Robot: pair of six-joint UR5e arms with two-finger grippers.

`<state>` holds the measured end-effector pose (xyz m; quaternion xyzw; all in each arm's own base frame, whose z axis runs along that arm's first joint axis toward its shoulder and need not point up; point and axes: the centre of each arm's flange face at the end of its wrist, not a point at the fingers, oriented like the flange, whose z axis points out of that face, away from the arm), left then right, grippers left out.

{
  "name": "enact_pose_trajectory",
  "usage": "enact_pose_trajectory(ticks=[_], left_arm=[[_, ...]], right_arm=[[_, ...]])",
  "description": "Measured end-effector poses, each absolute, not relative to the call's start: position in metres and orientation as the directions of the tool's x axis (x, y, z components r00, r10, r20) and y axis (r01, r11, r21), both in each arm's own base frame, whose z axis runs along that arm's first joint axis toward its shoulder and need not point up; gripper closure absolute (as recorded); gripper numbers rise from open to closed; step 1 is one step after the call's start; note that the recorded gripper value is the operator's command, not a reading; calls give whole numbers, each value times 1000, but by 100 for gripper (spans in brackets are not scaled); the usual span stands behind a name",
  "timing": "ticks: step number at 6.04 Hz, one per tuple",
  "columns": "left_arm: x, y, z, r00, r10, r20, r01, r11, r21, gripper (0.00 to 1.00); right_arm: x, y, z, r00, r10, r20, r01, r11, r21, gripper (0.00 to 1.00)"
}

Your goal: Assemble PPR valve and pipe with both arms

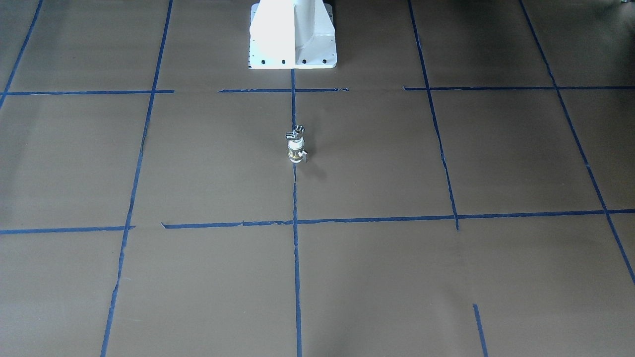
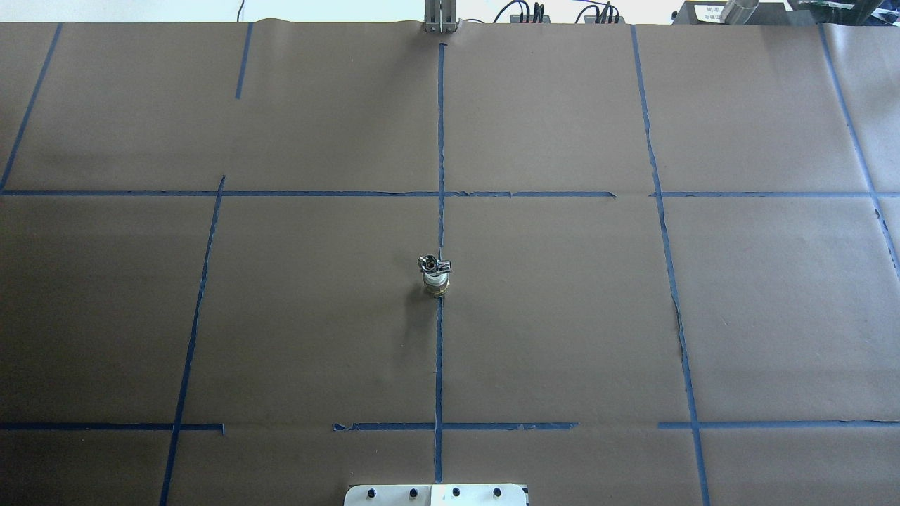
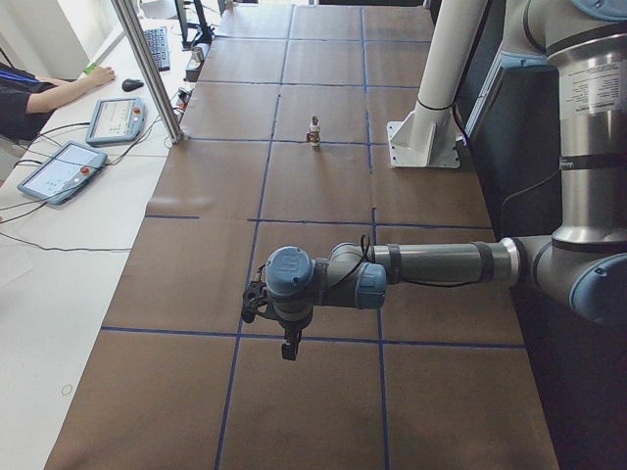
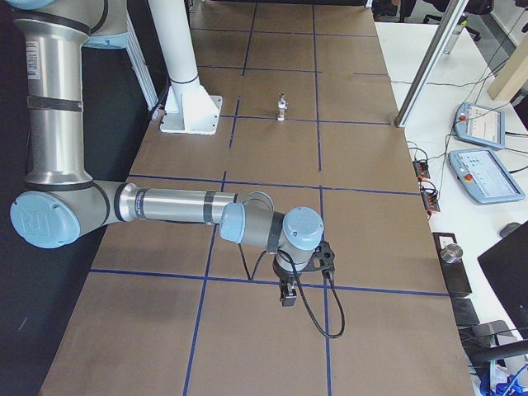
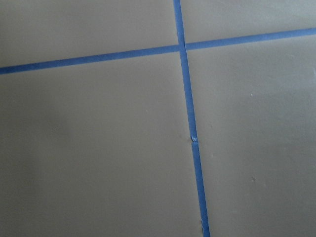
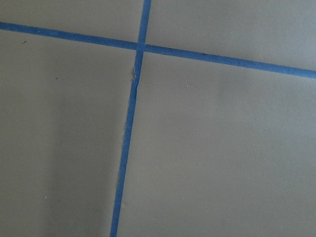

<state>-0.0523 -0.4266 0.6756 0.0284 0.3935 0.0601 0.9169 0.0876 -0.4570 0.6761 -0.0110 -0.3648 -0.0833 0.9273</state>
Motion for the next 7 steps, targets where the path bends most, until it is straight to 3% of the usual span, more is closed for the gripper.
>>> enact_pose_trajectory(ticks=[7], left_arm=[[-49,-413,688,682,123,-721,-99,992,76,0]], right_arm=[[88,-458,672,720,-146,678,158,986,44,0]])
